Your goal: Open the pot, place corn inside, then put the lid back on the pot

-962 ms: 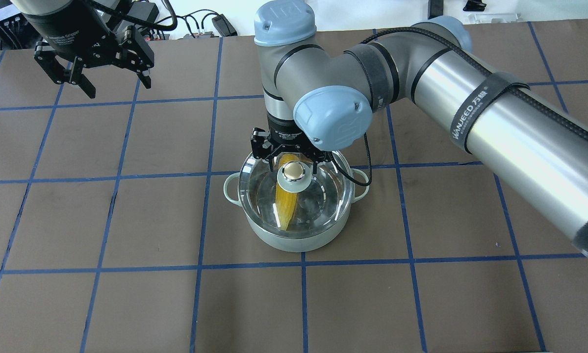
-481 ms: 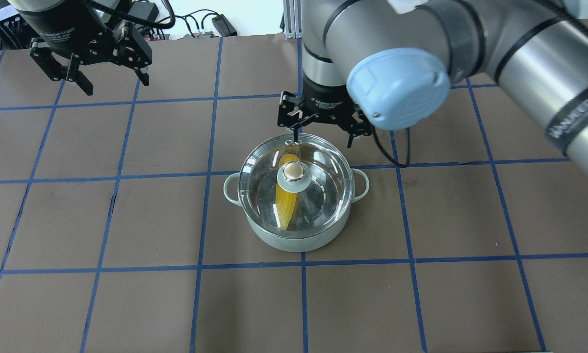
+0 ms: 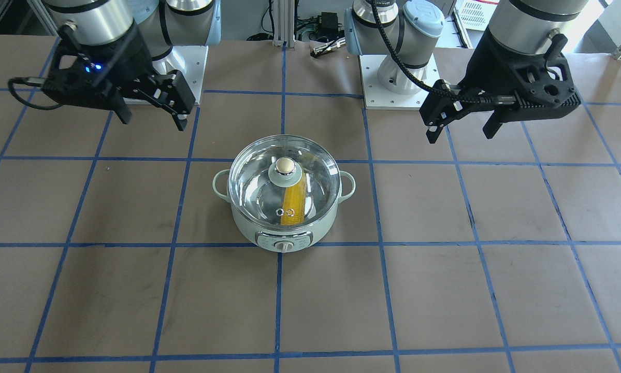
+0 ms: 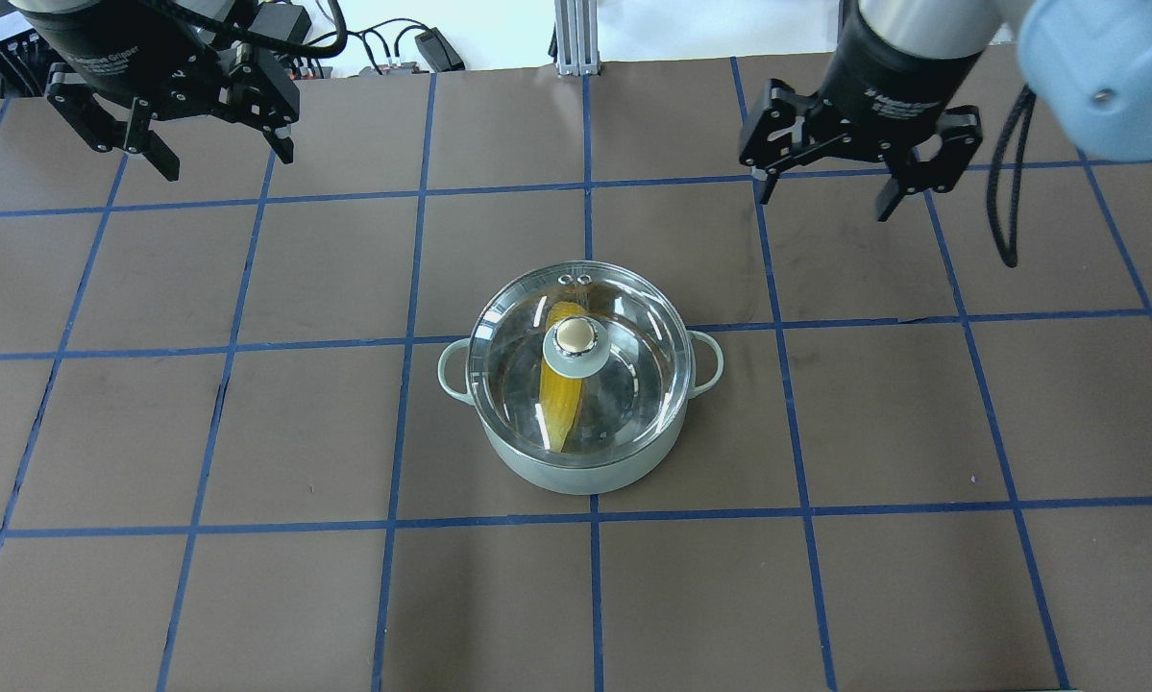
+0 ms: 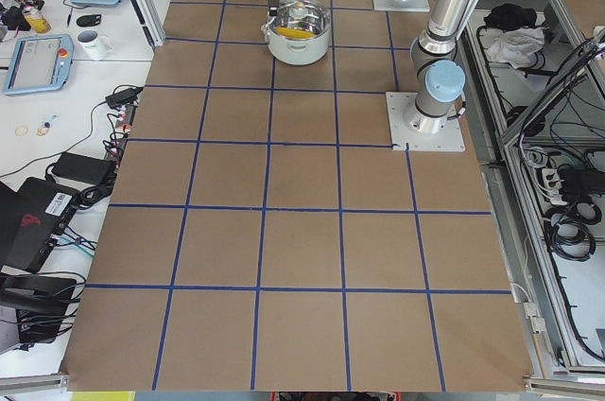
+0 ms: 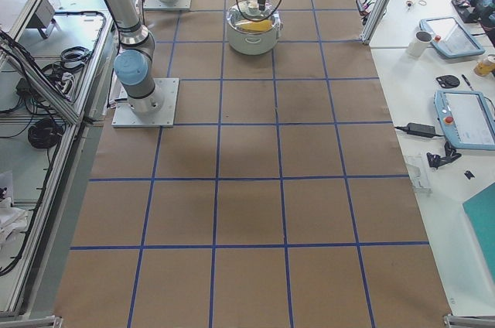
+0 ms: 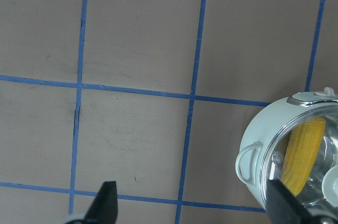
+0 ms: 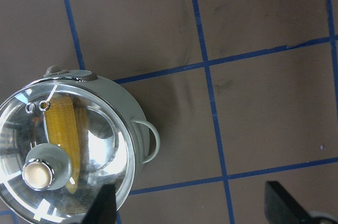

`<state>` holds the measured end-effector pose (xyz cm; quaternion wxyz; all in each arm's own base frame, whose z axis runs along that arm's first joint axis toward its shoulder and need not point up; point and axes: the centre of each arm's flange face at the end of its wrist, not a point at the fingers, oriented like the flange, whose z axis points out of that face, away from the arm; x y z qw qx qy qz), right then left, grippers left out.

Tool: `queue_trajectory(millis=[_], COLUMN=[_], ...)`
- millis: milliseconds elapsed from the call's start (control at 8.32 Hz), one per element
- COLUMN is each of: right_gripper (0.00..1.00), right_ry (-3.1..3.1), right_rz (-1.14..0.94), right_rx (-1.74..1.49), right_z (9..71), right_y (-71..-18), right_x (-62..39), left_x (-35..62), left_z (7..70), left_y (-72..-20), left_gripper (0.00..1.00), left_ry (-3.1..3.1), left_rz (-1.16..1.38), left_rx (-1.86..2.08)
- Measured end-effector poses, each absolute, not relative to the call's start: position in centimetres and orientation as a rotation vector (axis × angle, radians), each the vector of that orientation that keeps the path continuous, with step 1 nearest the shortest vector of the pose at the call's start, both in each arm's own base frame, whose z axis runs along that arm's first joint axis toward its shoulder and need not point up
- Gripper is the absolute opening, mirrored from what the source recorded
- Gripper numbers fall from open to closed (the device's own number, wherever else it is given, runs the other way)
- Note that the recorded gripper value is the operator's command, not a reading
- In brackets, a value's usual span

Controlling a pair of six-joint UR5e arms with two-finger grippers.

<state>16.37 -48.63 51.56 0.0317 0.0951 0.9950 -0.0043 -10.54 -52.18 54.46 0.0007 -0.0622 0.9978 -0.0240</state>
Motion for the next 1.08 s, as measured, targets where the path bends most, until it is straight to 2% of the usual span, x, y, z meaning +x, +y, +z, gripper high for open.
queue_trajectory(millis=[361,1082], right_gripper=[1.0,1.0], right_ry=[3.105,3.116], right_rz=[-0.057,-0.042], right_rx=[0.282,0.26], right_z=[53.3,53.4], right_y=[-48.0,-47.6], right_x=[12.4,12.2], left_x=[-10.6,-10.4], left_z=[54.5,53.9], left_y=[-52.0,-51.8], left_gripper=[1.0,1.0], left_ry=[3.125,3.106], left_rz=[-0.082,-0.065], left_rx=[-0.191,-0.189])
